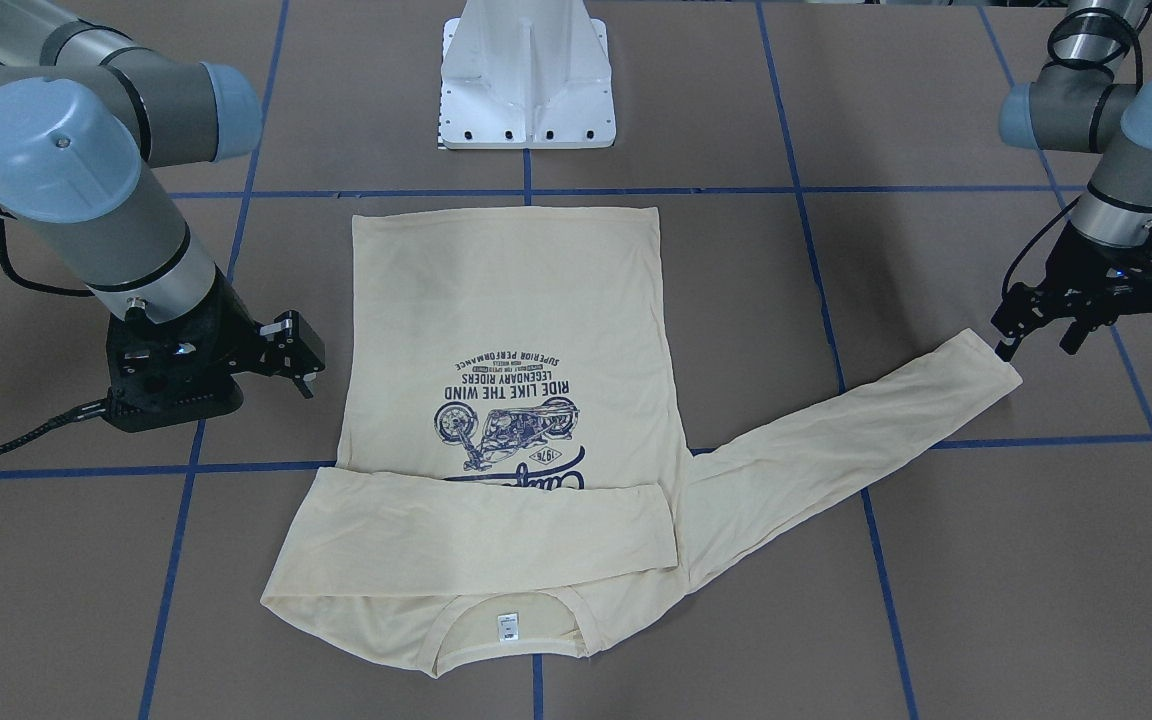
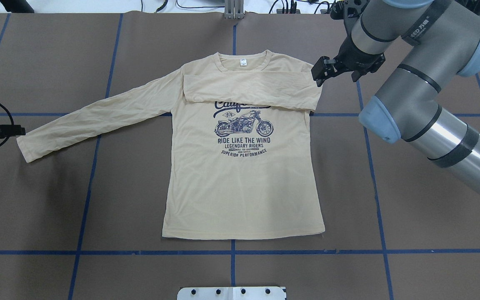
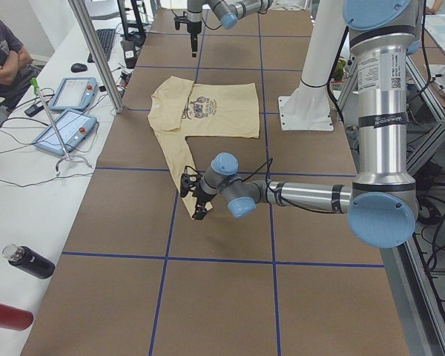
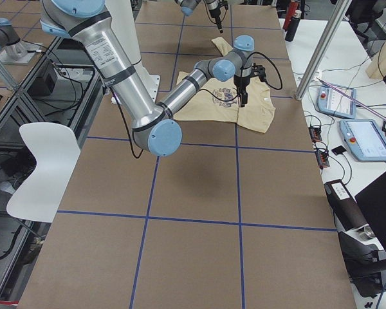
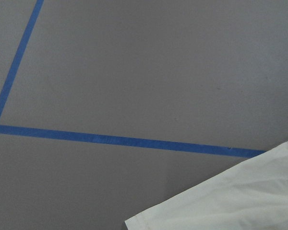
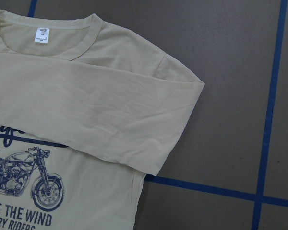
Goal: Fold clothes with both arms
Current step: 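Grasp the other sleeve cuff with the left gripper while the right gripper withdraws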
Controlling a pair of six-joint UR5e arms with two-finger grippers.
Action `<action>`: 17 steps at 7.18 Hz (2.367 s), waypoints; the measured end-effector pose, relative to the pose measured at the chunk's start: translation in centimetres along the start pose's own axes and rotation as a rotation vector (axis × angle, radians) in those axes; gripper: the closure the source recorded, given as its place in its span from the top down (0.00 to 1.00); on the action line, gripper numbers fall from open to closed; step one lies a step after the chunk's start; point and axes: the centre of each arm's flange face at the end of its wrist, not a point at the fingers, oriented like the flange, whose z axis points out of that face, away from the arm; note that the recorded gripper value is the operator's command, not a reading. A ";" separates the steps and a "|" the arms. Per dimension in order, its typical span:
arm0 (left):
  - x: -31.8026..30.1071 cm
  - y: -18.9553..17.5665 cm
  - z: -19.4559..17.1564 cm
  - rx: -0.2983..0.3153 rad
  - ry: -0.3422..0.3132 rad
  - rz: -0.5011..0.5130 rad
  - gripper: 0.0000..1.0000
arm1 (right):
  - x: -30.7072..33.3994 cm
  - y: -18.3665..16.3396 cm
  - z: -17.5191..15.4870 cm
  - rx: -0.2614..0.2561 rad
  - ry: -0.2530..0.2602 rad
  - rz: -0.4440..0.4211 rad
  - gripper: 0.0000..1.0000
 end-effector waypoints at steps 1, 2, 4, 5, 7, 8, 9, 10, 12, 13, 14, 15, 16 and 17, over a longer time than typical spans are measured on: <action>0.1 0.9 0.9 0.000 -0.003 0.006 0.96 | 0.2 0.1 0.0 0.000 0.000 0.000 1.00; 0.3 1.6 1.5 -0.005 -0.005 0.013 0.95 | 0.4 0.2 0.0 0.000 -0.001 0.000 1.00; 0.6 2.4 2.1 -0.016 -0.007 0.024 0.86 | 0.5 0.4 0.0 0.001 -0.003 -0.001 1.00; 0.7 2.7 2.3 -0.021 -0.008 0.029 0.82 | 0.6 0.5 0.0 0.000 -0.005 -0.001 1.00; 1.1 3.3 2.7 -0.033 -0.007 0.039 0.73 | 0.7 0.7 -0.1 -0.005 -0.012 -0.001 1.00; 1.2 3.4 2.8 -0.036 -0.007 0.041 0.67 | 0.8 0.7 -0.1 -0.004 -0.013 -0.001 1.00; 1.2 3.5 2.9 -0.037 -0.006 0.042 0.57 | 0.8 0.7 -0.2 -0.003 -0.013 -0.002 1.00; 1.2 3.5 2.9 -0.039 -0.006 0.042 0.43 | 0.8 0.6 -0.3 -0.002 -0.014 -0.001 1.00; 1.4 3.5 2.8 -0.040 -0.002 0.043 0.14 | 1.0 0.6 -0.4 -0.001 -0.014 0.001 1.00; 1.5 3.5 2.7 -0.040 0.000 0.043 0.00 | 1.0 0.5 -0.4 -0.001 -0.014 0.001 1.00; 1.7 3.5 2.6 -0.040 0.004 0.045 0.00 | 1.0 0.6 -0.4 -0.001 -0.014 0.001 1.00; 1.8 3.4 2.4 -0.039 0.008 0.046 0.00 | 1.1 0.5 -0.4 -0.001 -0.013 0.002 1.00; 2.2 3.3 2.0 -0.037 0.013 0.047 0.00 | 1.1 0.5 -0.4 -0.001 -0.013 0.003 1.00; 3.3 2.9 1.0 -0.038 0.018 0.049 0.00 | 1.3 0.6 -0.4 -0.001 -0.012 0.003 1.00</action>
